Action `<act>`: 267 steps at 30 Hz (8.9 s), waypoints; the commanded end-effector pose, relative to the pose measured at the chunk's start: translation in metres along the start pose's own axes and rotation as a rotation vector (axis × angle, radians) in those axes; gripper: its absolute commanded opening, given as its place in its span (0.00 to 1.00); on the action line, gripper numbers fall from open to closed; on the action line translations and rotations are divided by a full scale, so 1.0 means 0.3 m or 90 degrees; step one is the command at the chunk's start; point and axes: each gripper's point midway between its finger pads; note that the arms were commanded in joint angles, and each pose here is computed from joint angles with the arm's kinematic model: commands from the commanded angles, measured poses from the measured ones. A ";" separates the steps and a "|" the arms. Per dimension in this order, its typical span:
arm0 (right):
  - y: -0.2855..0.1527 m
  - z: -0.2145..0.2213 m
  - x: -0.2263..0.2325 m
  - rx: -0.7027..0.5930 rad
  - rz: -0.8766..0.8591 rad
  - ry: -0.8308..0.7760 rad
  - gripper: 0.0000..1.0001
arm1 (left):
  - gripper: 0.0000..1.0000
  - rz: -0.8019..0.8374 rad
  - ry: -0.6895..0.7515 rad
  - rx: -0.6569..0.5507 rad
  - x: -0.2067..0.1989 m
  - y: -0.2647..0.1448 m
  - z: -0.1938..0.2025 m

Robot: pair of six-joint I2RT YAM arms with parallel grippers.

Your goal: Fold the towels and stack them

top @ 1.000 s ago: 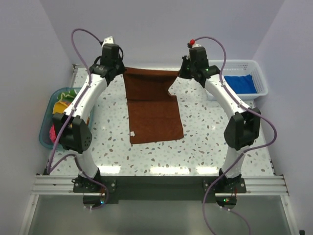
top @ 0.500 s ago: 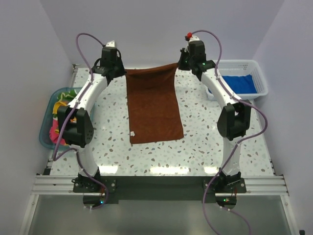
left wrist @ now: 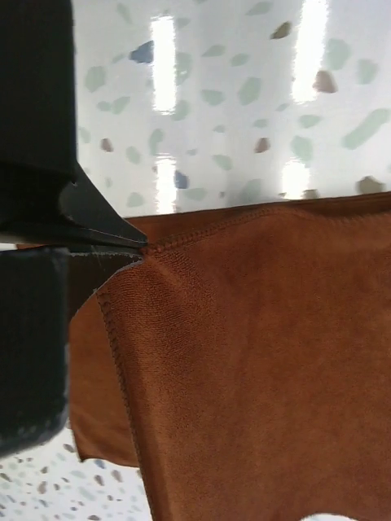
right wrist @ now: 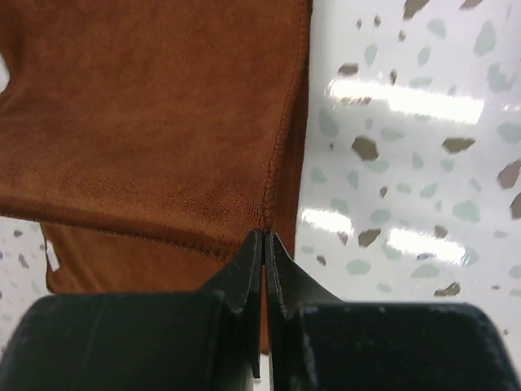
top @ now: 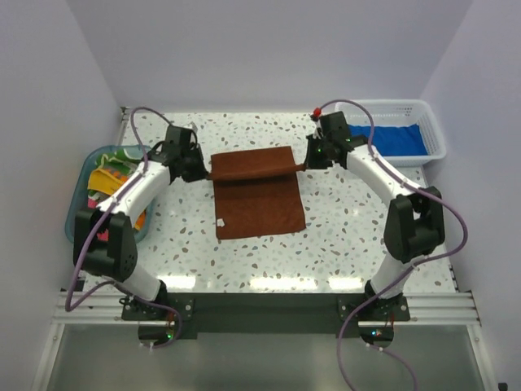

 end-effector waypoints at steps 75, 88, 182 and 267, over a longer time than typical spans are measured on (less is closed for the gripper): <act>-0.153 0.574 -0.137 0.132 0.060 0.014 0.00 | 0.04 -0.092 0.037 0.124 0.061 -0.143 0.675; -0.161 0.607 -0.144 0.152 0.061 0.018 0.00 | 0.07 -0.062 0.028 0.137 0.036 -0.167 0.699; 0.108 0.934 0.583 0.242 -0.271 -0.110 0.15 | 0.63 -0.013 0.025 0.112 -0.096 -0.340 0.869; 0.042 0.743 0.171 0.159 -0.079 -0.117 0.21 | 0.28 -0.143 -0.004 -0.007 0.073 0.177 0.216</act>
Point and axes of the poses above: each gripper's point midway between its finger pads, its own y axis out along the fingers, its own x axis along the line the jaws close on, z = x × y, and after that the axes turned 4 degrees about y, right-handed
